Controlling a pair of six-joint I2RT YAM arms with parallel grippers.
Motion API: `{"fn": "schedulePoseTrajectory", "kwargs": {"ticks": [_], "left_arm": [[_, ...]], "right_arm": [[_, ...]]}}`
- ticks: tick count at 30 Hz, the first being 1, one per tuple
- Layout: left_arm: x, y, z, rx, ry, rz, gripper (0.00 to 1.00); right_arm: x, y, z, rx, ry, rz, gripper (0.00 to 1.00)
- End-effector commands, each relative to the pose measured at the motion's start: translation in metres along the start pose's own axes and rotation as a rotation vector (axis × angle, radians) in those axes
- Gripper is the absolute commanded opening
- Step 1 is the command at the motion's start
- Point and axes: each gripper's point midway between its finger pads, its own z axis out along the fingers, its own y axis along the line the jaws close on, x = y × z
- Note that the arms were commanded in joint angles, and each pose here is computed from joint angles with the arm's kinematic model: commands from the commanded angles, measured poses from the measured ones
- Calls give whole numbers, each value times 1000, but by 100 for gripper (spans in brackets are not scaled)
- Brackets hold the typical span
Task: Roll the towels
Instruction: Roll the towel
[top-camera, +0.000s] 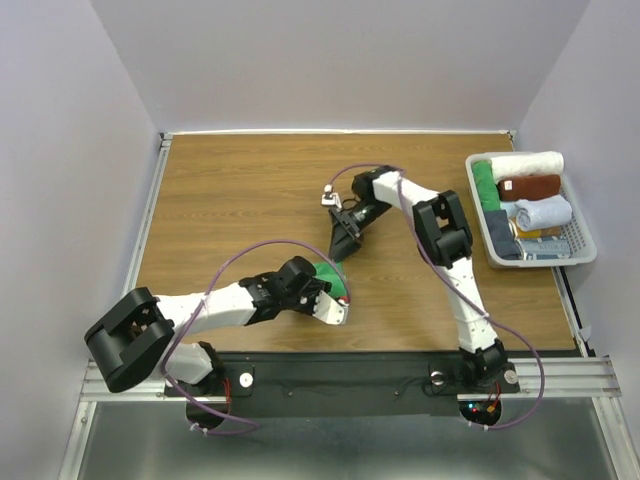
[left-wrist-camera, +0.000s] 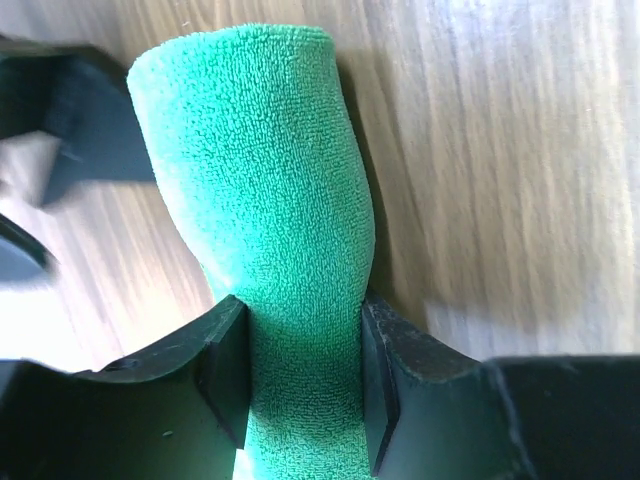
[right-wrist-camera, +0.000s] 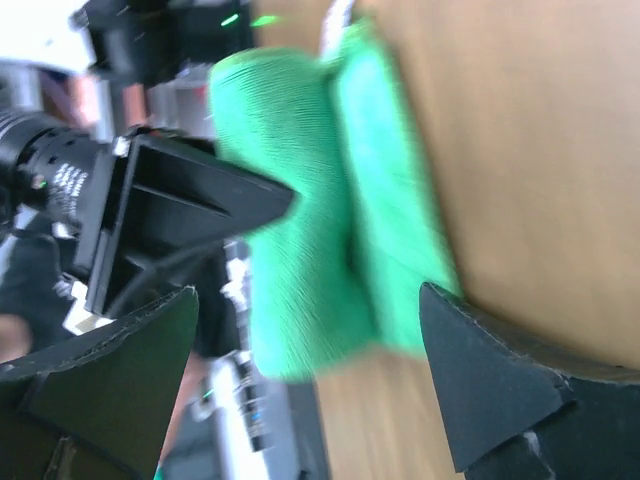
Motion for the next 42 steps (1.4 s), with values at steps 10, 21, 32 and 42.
{"fn": "schedulePoseTrajectory", "kwargs": {"ticks": [10,21,32,42], "left_arm": [[-2,-56,-18,534,-20,-272,32],[9,-18,-7,889,-92,-571,35],[49,7,32,938,-94,-794,37],[61,-2,56,981,-101,-861,40]], "right_arm": [[-71,11,-170,646,-329,-351,100],[-11,61,-202,846,-352,-544,100],[21,80,-163,1027,-205,-717,98],[-17,75,-46,1104,-76,-1010,96]]}}
